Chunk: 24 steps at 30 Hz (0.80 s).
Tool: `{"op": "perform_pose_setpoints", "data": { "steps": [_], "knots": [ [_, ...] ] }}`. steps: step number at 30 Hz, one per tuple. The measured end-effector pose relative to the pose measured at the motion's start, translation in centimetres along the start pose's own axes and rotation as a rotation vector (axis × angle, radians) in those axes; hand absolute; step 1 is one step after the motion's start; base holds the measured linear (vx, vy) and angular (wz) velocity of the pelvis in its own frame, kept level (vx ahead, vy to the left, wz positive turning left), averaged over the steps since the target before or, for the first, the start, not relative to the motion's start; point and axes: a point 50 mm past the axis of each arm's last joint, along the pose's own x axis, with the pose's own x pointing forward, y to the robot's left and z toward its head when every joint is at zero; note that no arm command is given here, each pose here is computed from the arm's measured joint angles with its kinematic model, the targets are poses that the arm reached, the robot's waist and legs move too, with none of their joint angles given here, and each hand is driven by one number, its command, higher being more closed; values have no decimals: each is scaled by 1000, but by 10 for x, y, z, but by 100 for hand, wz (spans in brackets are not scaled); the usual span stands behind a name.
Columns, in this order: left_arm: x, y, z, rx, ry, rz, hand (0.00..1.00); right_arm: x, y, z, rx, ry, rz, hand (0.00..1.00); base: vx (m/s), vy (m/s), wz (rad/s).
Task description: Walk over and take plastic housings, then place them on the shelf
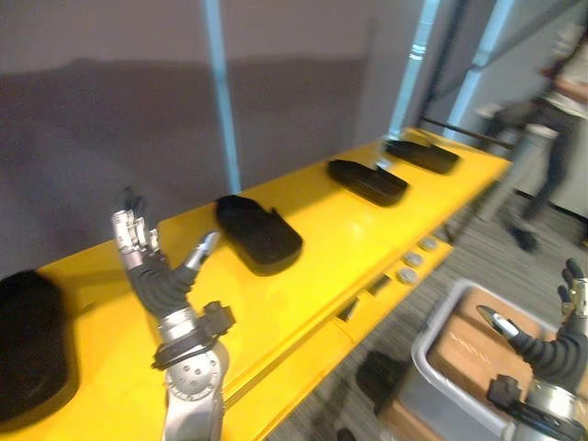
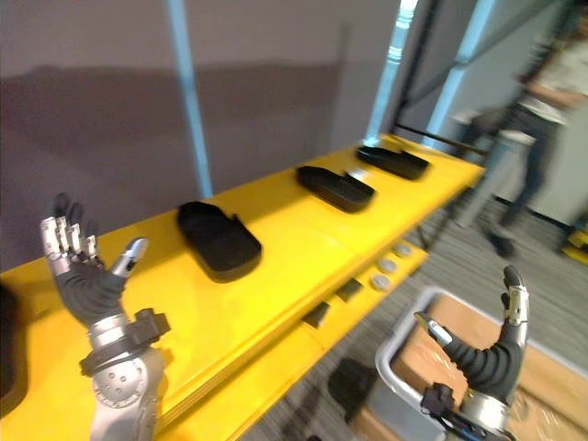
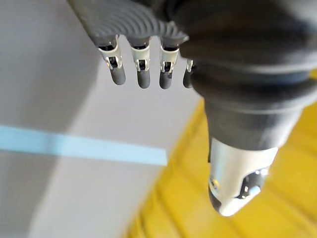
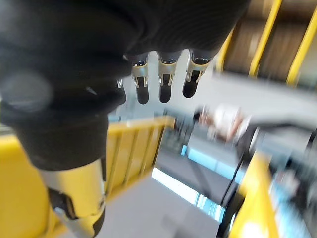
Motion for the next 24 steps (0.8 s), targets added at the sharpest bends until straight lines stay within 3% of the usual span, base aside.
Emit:
{"op": "perform_pose_setpoints", "data": {
  "steps": [6, 12, 16, 20, 24],
  "knots": [
    [7, 10, -6, 16, 0, 46, 0, 18, -1, -6, -12, -34, -80, 0, -318, 136, -161],
    [-10, 18, -24, 24, 140, 37, 0, 30, 8, -13, -25, -45, -45, 0, -130, -263, -101],
    [-11, 21, -29, 31, 165, 36, 0, 37, 36, -18, 42, -40, 35, 0, 109, -156, -117],
    [-30, 23, -76, 154, 367, 2, 0, 14, 39, -85, -30, 260, 107, 0, 92, -38, 8],
    [-97, 52, -143, 326, 798, -76, 0, -47, 23, -158, -136, 685, 112, 0, 117, 83, 44]
  ]
}}
